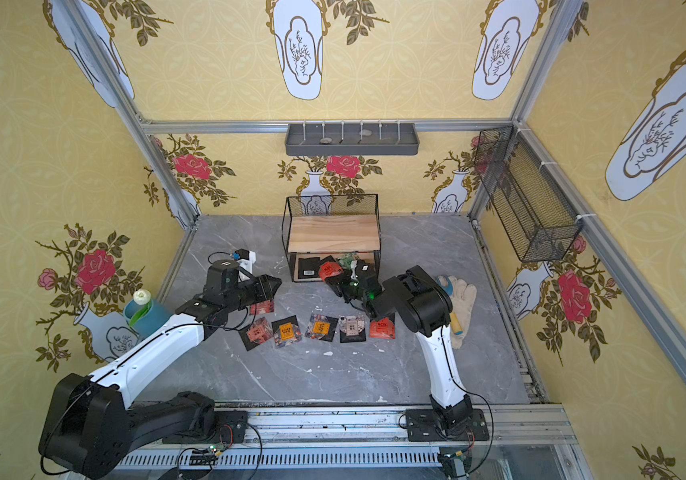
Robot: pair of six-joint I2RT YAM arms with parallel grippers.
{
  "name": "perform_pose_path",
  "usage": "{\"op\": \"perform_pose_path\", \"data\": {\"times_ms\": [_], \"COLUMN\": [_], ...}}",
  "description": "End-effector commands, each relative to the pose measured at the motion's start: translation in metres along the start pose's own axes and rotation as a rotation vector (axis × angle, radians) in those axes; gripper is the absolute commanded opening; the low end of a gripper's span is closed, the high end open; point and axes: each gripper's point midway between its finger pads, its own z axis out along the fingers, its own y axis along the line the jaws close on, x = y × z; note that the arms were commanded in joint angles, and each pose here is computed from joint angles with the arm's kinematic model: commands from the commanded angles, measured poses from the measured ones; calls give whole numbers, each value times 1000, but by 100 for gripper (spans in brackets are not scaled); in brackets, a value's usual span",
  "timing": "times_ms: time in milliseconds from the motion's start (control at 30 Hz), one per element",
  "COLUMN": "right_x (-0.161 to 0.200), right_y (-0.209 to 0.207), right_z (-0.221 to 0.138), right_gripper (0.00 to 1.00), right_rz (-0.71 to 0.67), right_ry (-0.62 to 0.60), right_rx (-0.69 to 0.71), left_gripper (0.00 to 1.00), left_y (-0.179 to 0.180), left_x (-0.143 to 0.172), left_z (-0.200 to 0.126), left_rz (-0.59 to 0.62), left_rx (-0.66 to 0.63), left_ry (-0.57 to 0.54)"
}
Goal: Remove the tea bags from the shelf
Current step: Pick up the tea bag from the shelf.
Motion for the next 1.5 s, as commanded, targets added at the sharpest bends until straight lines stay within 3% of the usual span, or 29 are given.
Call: {"op": "perform_pose_path", "data": {"times_ms": [0, 700, 1133, 1467], "right_x": [-1, 18, 45, 61], "right_y": [-10, 22, 33, 19], "right_z": [1, -35, -69, -99], "right_gripper": [4, 0, 0, 0], "right_rz": [21, -61, -118, -137], "right_ry": [-7, 40, 166, 291], "right_rx": [27, -19, -14, 77], "left_gripper": [47, 47, 47, 47], "left_y": [1, -3, -5, -9], "left_x": [-2, 0, 3, 7], "left_z": [-1, -10, -14, -14], "left_rz": [5, 0, -11, -16], "left_rx": [-4, 14, 33, 46], "left_ry": [-13, -21, -21, -11]}}
